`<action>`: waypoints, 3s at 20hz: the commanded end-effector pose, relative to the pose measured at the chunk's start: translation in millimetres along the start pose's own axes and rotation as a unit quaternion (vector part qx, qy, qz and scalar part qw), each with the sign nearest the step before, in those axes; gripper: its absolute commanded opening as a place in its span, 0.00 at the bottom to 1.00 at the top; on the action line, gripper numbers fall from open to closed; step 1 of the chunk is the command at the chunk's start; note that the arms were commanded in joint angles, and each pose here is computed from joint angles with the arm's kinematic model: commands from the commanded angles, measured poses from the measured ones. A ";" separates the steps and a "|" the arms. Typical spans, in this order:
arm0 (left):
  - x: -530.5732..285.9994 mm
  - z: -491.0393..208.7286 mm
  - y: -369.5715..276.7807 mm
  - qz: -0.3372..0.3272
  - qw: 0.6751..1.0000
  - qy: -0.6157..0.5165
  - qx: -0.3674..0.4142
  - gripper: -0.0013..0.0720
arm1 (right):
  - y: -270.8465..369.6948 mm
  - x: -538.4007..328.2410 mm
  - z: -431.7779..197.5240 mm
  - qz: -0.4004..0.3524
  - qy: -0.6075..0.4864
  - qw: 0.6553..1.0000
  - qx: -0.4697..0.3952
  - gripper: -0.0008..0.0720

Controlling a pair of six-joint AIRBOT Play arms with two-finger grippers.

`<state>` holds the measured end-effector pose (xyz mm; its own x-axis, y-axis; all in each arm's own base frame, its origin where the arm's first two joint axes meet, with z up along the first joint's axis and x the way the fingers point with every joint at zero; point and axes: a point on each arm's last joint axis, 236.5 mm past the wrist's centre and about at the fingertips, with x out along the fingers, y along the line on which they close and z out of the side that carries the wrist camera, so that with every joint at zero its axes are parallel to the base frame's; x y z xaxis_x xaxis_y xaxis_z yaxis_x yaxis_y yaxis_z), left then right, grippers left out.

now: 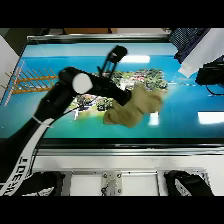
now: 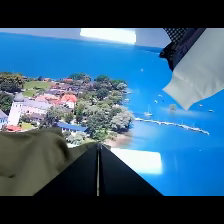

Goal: Fold the clothes and pants, and hang the long-sleeved shirts on hangers.

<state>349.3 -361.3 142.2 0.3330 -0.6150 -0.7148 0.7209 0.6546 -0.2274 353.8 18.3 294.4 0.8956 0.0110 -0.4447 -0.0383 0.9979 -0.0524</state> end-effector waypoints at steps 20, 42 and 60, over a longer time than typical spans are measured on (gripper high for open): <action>219.9 -29.1 57.7 -0.127 0.940 0.026 -0.317 0.87 | 11.7 10.4 -47.2 0.022 0.082 0.996 0.022 0.03; 18.2 -27.5 243.9 0.083 0.966 0.074 -0.233 0.04 | -19.5 173.5 -306.6 0.032 0.322 0.881 0.346 0.83; -23.0 -4.0 246.9 0.099 0.968 0.029 -0.228 0.04 | 157.0 251.3 -242.3 0.216 0.297 0.920 0.134 0.03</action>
<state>515.6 -193.3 68.7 0.3314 -0.4357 -0.8368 0.2971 0.8900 -0.3458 450.7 175.6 -80.9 0.3787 0.4809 -0.7908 -0.0272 0.8598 0.5099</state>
